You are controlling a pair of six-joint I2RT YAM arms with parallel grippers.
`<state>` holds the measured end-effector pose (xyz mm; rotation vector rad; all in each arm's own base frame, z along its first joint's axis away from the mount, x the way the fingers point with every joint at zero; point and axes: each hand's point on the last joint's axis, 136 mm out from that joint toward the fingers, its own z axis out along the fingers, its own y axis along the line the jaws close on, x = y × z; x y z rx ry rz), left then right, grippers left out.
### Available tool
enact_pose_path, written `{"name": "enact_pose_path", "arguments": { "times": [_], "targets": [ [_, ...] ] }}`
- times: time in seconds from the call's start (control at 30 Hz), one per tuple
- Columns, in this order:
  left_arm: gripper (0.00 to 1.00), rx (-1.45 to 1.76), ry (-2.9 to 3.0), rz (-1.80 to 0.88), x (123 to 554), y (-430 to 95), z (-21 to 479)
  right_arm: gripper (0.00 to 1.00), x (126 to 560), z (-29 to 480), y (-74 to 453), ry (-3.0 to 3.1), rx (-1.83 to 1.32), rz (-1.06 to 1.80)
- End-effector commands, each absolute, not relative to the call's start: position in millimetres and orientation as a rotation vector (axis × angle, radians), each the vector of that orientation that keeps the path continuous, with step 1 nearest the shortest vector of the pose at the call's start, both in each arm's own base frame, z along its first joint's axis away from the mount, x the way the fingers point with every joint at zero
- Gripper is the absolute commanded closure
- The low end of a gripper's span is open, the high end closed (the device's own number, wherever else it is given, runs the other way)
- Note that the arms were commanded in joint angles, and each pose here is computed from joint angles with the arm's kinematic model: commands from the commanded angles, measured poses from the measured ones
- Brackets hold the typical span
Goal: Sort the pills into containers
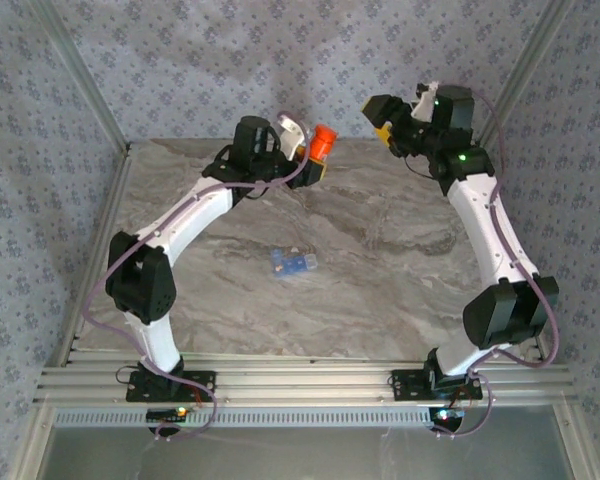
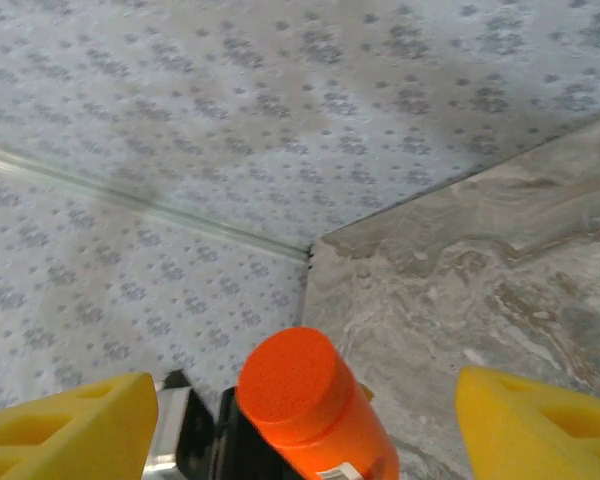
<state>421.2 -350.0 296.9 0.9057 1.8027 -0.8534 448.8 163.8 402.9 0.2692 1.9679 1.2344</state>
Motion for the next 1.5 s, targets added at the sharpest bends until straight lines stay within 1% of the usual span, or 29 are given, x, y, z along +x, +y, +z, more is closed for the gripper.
{"name": "enact_pose_path", "arguments": {
  "times": [0.0, 0.07, 0.17, 0.63, 0.83, 0.93, 1.07, 1.1, 1.13, 1.23, 1.33, 1.47],
  "targets": [
    [1.00, 1.012, 1.720, -1.032, 386.3, -357.5, 339.4, 0.20, 435.5, 417.2, 187.0, 1.967, -0.062, 1.276],
    [1.00, 1.054, 1.731, -1.072, 378.8, -359.7, 338.8, 0.19, 428.0, 417.4, 198.0, 1.981, -0.195, 1.253],
    [1.00, 1.085, 1.751, -1.122, 371.4, -361.3, 336.9, 0.19, 422.7, 412.8, 209.9, 2.004, -0.306, 1.243],
    [1.00, 1.109, 1.750, -1.155, 361.7, -361.0, 337.3, 0.20, 411.2, 390.3, 236.4, 2.073, -0.395, 1.274],
    [1.00, 1.110, 1.752, -1.157, 361.7, -361.2, 336.0, 0.28, 411.9, 385.2, 238.9, 2.080, -0.374, 1.309],
    [1.00, 1.109, 1.744, -1.154, 362.2, -361.0, 338.3, 0.34, 411.2, 383.8, 240.9, 2.084, -0.377, 1.327],
    [1.00, 1.110, 1.741, -1.153, 363.2, -361.7, 337.8, 0.49, 409.6, 379.8, 243.3, 2.098, -0.377, 1.342],
    [1.00, 1.109, 1.740, -1.151, 363.5, -361.7, 338.3, 0.53, 409.4, 378.6, 243.4, 2.103, -0.372, 1.345],
    [1.00, 1.106, 1.739, -1.147, 364.5, -361.8, 338.8, 0.53, 409.4, 378.2, 243.7, 2.105, -0.367, 1.344],
    [1.00, 1.097, 1.740, -1.131, 367.9, -361.8, 338.8, 0.56, 412.9, 372.8, 244.9, 2.117, -0.304, 1.344],
    [1.00, 1.066, 1.744, -1.064, 377.1, -359.7, 339.2, 0.57, 423.3, 353.6, 239.7, 2.182, -0.109, 1.268],
    [1.00, 1.010, 1.733, -0.805, 396.5, -353.9, 335.0, 0.57, 426.5, 327.9, 233.9, 2.238, 0.210, 1.133]
  ]
}}
